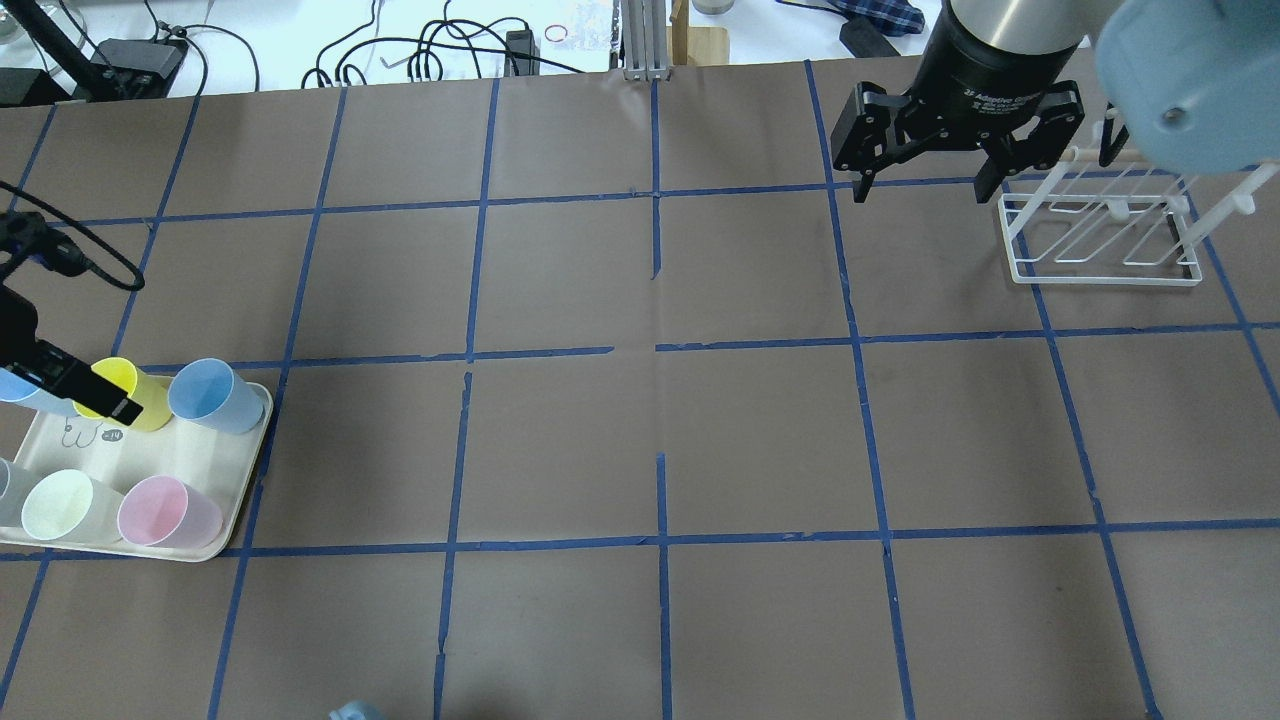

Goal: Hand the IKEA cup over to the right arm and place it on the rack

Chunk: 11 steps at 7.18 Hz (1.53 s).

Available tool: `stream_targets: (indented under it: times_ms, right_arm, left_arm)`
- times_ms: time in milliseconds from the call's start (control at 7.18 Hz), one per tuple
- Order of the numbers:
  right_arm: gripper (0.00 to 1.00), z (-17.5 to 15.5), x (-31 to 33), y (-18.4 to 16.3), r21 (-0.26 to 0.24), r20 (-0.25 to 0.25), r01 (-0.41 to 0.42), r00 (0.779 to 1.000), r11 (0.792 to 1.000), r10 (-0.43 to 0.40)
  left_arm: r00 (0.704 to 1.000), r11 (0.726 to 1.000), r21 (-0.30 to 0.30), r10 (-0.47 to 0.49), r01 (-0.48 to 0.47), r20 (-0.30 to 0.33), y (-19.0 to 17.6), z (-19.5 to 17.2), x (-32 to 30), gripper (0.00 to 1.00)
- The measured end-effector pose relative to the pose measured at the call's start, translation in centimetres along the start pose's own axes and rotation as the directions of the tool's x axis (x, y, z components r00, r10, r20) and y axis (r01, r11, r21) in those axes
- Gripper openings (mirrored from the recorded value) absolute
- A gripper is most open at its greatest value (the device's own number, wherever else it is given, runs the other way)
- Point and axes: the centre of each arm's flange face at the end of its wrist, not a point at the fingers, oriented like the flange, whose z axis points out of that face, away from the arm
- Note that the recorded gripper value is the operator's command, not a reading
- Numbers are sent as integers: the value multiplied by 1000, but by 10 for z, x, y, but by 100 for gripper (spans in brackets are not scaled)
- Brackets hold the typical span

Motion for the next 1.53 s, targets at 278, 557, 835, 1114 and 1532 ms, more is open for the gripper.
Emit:
stream_targets:
  times_ms: [278,557,835,1114,1532]
  right_arm:
    - [100,0,0,0,0,0,0,1000,1000,0]
    - [100,0,0,0,0,-1,0,1000,1000,0]
    - [100,0,0,0,0,-1,0,1000,1000,0]
    - [100,0,0,0,0,-1,1,1000,1000,-1]
    - [100,0,0,0,0,-1,1,1000,1000,-1]
  left_arm:
    - [999,999,10,50,-50,22,24,48,-1,100]
    - [996,996,5,89,-89,-3,28,68,-2,100]
    - [995,995,1,99,-99,-10,32,75,-7,90]
    - [997,997,-2,74,-74,-26,41,84,-15,73]
    - [997,998,-6,63,-64,-48,43,93,-18,15]
